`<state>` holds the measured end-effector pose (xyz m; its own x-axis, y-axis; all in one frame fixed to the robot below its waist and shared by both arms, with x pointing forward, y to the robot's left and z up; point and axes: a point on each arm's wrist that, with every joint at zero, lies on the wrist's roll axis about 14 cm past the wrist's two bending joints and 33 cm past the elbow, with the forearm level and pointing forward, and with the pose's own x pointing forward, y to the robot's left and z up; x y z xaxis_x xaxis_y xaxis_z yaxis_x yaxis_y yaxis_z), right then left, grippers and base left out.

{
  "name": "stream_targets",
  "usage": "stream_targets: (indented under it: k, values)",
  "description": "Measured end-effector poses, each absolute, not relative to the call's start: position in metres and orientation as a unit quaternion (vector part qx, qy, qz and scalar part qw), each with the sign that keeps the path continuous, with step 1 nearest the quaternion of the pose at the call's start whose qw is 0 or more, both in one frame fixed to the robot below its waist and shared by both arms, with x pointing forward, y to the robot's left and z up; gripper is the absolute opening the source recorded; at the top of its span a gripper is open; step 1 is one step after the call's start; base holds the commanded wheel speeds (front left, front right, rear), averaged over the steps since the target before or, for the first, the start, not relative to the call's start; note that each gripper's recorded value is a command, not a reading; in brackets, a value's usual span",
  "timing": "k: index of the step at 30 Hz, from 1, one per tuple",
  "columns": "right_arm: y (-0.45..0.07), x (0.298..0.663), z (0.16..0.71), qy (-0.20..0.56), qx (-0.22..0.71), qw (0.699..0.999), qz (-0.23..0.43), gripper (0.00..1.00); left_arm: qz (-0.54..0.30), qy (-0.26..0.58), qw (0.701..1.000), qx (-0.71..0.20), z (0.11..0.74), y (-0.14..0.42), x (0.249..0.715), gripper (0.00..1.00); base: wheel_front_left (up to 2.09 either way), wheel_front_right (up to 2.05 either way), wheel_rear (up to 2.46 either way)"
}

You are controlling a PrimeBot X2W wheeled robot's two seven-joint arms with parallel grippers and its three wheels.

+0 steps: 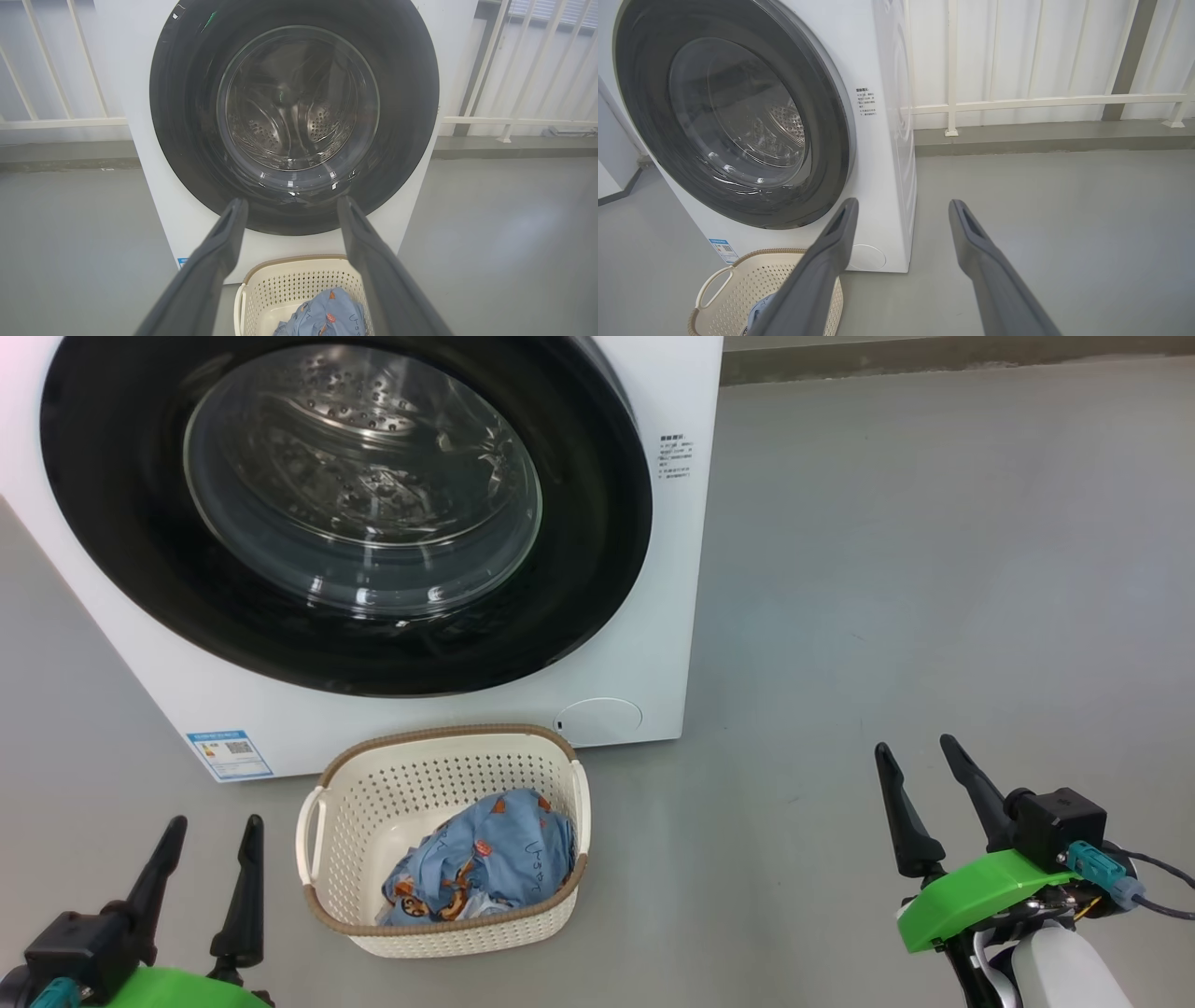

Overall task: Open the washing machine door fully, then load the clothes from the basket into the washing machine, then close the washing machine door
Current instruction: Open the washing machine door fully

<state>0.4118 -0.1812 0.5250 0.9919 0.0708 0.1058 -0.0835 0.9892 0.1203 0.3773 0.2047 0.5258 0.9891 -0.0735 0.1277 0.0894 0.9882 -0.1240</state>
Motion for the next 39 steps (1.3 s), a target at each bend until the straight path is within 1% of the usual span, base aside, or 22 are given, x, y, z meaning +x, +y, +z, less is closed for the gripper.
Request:
stream_targets:
  k: [39]
  values:
    - [-0.1831, 0.4134, 0.5299, -0.058, 0.061, 0.996, 0.035, 1.0, -0.044, -0.067, 0.995, -0.061, 0.529, 0.2028, 0.3731, 1.0, 0.0, 0.0, 0.0]
